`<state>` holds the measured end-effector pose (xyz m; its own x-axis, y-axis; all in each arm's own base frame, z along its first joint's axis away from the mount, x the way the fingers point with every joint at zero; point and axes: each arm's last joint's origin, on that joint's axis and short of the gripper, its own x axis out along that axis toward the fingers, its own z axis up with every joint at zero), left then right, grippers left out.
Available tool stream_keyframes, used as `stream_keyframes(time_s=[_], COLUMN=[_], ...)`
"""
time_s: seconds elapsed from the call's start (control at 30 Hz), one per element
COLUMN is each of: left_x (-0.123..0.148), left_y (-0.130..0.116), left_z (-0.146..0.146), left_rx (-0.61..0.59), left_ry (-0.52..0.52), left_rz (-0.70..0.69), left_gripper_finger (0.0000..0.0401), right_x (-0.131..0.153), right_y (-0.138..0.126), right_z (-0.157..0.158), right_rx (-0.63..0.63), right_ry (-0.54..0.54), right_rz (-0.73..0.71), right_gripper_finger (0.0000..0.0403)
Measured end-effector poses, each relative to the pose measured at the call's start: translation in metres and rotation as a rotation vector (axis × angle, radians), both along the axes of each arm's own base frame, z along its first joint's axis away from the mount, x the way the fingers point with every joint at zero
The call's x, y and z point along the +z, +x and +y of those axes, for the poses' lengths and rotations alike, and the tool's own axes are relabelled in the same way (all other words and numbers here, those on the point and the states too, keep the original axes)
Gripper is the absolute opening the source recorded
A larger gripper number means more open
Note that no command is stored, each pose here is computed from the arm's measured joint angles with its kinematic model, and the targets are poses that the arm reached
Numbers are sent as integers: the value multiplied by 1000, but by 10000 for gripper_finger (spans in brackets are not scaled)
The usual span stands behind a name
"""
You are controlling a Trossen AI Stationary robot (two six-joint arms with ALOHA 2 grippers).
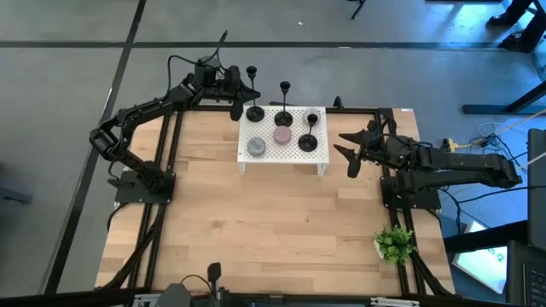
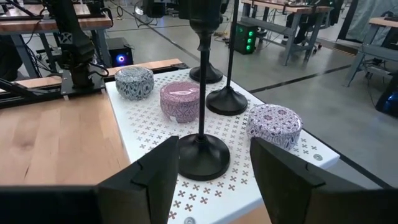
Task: Pick & Place candle stick holders
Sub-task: Put the black candle holder on the shelf
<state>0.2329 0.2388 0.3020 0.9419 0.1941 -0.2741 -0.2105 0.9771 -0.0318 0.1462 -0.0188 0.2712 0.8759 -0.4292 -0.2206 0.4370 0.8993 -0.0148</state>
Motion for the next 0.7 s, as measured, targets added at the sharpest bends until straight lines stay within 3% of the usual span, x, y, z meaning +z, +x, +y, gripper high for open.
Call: stream_keyframes(time_s=[0.7], left_x=[-1], left_y=[0], left_z=[0], left_rx=[2], left_ry=[-32], left_rz=[-1], left_gripper_finger=[15], right_x=[0], right_y=[0], right_z=[0], right_rx=[0], right_ry=[1], right_rz=[0], right_gripper_finger=[201])
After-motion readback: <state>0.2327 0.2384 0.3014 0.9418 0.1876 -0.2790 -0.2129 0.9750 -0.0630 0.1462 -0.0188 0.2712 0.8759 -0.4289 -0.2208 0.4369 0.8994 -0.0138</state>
